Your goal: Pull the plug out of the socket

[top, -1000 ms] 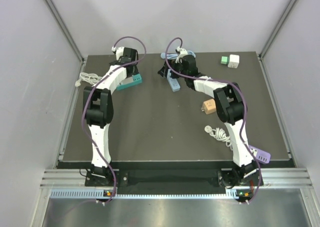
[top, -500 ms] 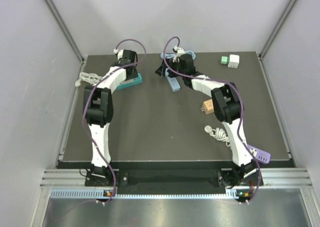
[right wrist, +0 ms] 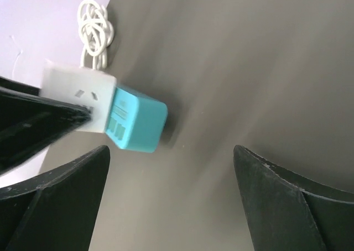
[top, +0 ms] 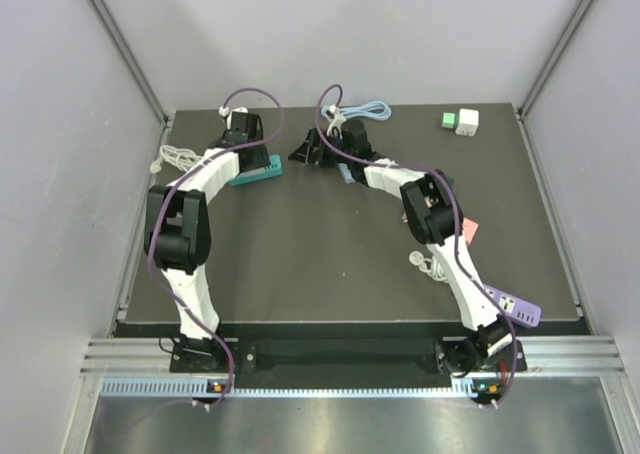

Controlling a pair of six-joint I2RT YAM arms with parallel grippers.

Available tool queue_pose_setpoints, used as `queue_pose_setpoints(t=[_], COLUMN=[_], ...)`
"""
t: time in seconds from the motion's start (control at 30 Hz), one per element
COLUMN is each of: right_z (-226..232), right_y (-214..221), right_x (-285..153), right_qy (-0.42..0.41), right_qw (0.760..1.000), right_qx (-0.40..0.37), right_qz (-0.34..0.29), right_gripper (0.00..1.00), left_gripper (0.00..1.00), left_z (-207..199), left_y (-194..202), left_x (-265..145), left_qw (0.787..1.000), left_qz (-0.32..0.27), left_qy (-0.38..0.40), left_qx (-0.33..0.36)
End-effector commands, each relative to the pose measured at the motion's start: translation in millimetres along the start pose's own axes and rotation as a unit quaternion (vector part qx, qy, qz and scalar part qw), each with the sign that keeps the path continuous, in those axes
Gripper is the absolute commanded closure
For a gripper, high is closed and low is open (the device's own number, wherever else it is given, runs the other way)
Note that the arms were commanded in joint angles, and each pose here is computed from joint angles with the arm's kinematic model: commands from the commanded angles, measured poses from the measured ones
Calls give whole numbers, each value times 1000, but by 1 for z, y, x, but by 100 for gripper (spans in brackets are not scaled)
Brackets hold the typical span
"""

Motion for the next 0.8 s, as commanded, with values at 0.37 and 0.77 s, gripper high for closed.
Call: queue_pose_setpoints(t=[0.37, 0.77], right_z=[62, 60], right_y=[3, 11], right_x=[14, 25], right_qy=[-163, -160], right_qw=[986, 985], right_qx=[42, 63], right_qz=[-3, -4], right_gripper=[11, 19], left_gripper=[100, 100], left_z=[-31, -41], left_y=[-56, -63], left_x=[-54, -65], left_qw=[987, 981], left_qz=[-107, -114], left_qy=[116, 152], left_qx=[-27, -43])
Point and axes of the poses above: each gripper's point midway between its finger pads, its own x axis out along the fingers, its own z axis along the line the jaws close on, y = z × x, the point moved 2 cm from there along -x, back along the fingers, and after that the axes turned 12 degrees about x, right-handed, at the moved point
